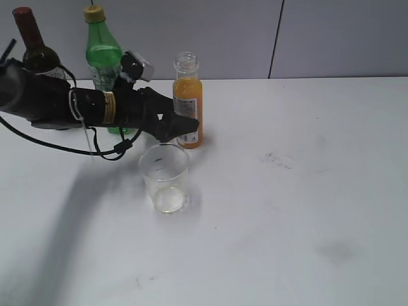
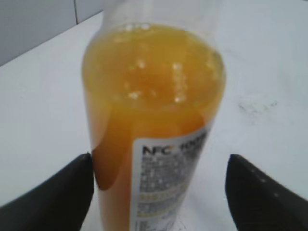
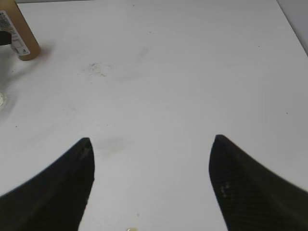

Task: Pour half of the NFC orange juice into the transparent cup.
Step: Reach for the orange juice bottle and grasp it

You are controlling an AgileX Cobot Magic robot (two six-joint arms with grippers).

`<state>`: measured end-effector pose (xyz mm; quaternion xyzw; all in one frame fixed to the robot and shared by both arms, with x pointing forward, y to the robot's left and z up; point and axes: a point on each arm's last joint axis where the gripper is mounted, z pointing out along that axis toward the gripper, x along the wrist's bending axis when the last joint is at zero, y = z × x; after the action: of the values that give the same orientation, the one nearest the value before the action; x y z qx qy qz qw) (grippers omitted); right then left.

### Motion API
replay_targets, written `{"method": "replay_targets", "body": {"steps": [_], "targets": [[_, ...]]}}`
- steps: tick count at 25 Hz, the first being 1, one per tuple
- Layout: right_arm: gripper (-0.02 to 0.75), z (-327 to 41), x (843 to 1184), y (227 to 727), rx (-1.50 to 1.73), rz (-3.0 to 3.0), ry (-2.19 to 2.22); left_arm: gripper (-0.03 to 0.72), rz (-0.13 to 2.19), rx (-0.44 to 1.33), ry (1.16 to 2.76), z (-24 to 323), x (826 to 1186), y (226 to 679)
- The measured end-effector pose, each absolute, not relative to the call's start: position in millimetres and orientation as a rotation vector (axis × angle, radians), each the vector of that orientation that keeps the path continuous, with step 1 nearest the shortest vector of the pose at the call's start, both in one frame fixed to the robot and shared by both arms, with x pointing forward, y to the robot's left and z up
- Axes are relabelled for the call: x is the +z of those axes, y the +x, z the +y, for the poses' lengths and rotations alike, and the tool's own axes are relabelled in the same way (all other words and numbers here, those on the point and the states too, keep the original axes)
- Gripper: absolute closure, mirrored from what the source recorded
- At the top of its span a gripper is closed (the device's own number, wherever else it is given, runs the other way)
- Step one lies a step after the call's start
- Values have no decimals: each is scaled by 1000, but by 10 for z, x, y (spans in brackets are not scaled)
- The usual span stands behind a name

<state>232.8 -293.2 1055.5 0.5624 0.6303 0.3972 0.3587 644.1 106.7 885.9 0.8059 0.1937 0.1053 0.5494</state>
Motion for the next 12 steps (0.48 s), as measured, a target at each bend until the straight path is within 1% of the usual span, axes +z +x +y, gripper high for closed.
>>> {"method": "replay_targets", "body": {"steps": [4, 12], "targets": [[166, -2932, 10555, 2328, 1025, 1626, 1451, 38, 488, 251, 1905, 1003, 8771, 6495], [166, -2932, 10555, 2328, 1025, 1626, 1451, 105, 518, 250, 1919, 906, 8718, 6468]]}}
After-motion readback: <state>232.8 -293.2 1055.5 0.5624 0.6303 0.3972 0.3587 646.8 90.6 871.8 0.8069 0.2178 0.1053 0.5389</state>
